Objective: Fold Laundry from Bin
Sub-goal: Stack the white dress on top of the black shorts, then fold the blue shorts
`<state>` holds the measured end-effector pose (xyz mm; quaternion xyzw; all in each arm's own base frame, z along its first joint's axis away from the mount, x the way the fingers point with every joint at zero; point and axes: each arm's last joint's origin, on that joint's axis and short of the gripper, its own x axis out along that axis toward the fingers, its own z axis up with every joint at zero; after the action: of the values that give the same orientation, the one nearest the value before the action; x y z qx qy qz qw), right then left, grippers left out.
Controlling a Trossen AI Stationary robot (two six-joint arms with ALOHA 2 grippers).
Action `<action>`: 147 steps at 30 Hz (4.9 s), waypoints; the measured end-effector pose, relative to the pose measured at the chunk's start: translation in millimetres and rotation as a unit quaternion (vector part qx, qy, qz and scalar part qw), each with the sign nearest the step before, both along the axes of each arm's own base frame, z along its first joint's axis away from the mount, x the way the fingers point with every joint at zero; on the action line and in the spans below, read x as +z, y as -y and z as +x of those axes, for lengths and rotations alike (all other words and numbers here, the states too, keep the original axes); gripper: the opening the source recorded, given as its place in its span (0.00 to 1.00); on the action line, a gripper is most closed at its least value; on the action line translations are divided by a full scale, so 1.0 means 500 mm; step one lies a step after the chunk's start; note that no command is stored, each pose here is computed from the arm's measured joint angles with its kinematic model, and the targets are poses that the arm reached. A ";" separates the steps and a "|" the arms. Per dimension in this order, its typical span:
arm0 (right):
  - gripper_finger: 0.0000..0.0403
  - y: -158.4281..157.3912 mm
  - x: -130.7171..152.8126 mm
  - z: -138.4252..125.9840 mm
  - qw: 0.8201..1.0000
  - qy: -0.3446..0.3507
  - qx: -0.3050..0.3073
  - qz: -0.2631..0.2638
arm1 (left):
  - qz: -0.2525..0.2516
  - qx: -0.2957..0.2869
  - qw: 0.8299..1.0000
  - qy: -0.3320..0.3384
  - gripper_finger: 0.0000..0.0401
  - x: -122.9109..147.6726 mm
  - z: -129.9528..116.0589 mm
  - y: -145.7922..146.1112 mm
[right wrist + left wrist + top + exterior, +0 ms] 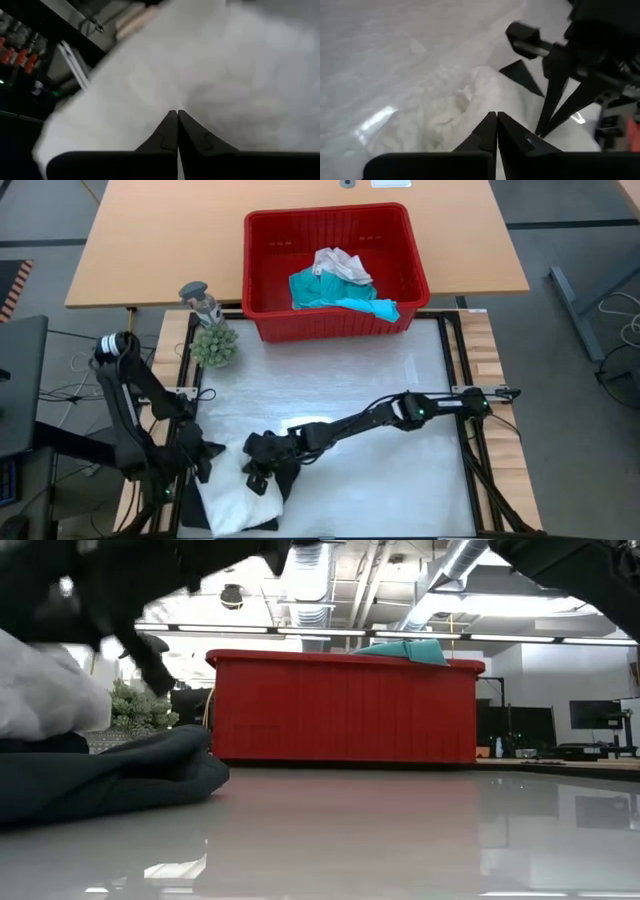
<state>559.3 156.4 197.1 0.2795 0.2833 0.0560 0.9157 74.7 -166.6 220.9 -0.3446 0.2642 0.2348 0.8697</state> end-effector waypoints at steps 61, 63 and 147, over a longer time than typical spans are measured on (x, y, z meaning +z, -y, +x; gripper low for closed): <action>0.05 0.113 0.131 -0.078 0.934 -0.089 -0.003 -0.347 | 0.049 -0.016 0.987 0.154 0.00 0.084 0.129 0.055; 0.05 0.146 0.182 -0.104 0.928 -0.100 -0.002 -0.360 | 0.041 0.002 0.988 0.150 0.00 0.079 0.139 0.049; 0.07 0.775 0.383 -0.531 0.884 -0.367 -0.012 -0.290 | 0.321 0.017 0.938 0.132 0.56 0.324 0.236 -0.394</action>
<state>294.0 -230.9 388.6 0.0054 0.5993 -0.1465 0.7870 192.8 30.5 382.9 -0.0791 0.0515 0.2738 0.9571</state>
